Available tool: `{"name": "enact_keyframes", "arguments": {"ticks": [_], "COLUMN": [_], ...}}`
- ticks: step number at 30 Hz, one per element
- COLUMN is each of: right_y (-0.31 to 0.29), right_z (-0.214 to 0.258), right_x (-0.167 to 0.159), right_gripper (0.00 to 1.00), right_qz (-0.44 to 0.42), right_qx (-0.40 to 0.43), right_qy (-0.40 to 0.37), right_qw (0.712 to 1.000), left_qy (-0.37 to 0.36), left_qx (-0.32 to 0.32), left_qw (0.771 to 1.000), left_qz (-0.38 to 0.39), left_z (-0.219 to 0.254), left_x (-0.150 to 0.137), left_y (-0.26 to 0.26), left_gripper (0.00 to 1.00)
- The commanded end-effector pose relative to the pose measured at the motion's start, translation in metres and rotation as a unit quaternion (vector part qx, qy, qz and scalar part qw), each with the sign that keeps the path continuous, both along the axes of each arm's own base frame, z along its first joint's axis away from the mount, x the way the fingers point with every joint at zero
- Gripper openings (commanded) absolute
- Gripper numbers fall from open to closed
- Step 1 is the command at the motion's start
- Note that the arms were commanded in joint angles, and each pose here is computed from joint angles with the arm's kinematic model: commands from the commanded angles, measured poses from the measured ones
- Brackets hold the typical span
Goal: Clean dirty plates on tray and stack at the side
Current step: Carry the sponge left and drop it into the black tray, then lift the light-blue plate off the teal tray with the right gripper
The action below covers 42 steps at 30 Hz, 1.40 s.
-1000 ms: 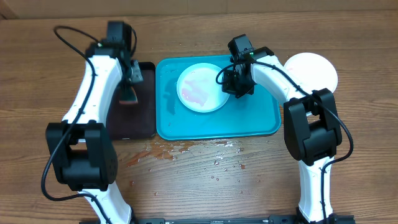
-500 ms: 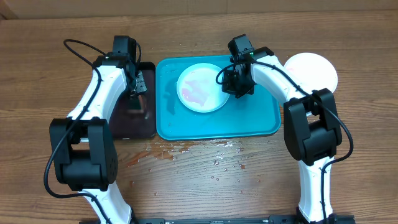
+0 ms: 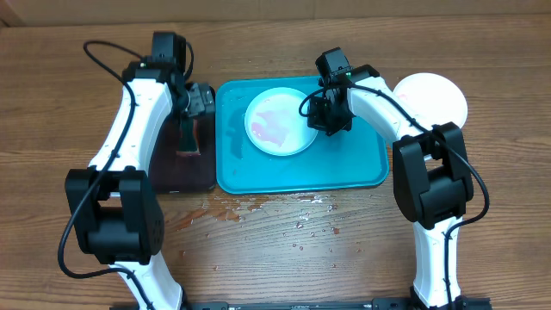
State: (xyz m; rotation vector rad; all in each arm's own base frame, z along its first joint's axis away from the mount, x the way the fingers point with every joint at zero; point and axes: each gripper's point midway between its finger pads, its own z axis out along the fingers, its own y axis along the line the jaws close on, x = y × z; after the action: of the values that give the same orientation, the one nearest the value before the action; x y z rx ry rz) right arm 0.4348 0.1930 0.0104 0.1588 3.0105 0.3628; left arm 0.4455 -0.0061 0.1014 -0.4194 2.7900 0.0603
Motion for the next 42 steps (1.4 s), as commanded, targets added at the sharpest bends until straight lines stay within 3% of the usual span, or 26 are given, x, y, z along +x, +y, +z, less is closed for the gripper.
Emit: {"name": "enact_keyframes", "arguments": {"ticks": [1,4,10,14,25,28,32,38,42], "right_y": [-0.015,-0.015,-0.016,-0.013,-0.012,-0.012,-0.011,-0.023,-0.051], "right_z": [-0.007,-0.007,-0.007,-0.008,-0.026,-0.027,-0.027,-0.012,0.022], "right_x": [0.001,0.000,0.000,0.004,0.003,0.004,0.005,0.016,0.038], "right_gripper": [0.04,0.04,0.28,0.31,0.31,0.24,0.04,0.04,0.04], "right_qz": [-0.002,-0.001,0.000,0.013,0.015,0.016,0.032,0.041,0.015], "right_qx": [-0.029,-0.030,-0.030,-0.028,-0.032,-0.032,-0.033,-0.051,-0.103], "right_qy": [0.000,0.002,0.003,-0.009,0.001,0.000,-0.005,-0.017,-0.052], "right_qw": [1.000,1.000,1.000,0.999,0.999,0.999,0.999,0.998,0.993], "left_qy": [-0.043,-0.060,-0.061,-0.059,-0.059,-0.059,-0.059,-0.059,-0.059], "left_qx": [-0.011,-0.013,-0.017,-0.025,-0.025,-0.025,-0.025,-0.028,-0.028], "left_qw": [0.999,0.998,0.997,0.997,0.997,0.997,0.997,0.997,0.997], "left_qz": [-0.022,-0.029,-0.036,-0.039,-0.039,-0.039,-0.039,-0.040,-0.040], "left_z": [0.037,0.051,0.052,0.052,0.052,0.052,0.052,0.052,0.052], "left_x": [0.016,0.022,0.021,0.020,0.020,0.021,0.020,0.020,0.020], "left_y": [-0.018,-0.025,-0.032,-0.035,-0.034,-0.034,-0.035,-0.036,-0.036], "left_gripper": [1.00,1.00,1.00,1.00,1.00,1.00,1.00,1.00,1.00]}}
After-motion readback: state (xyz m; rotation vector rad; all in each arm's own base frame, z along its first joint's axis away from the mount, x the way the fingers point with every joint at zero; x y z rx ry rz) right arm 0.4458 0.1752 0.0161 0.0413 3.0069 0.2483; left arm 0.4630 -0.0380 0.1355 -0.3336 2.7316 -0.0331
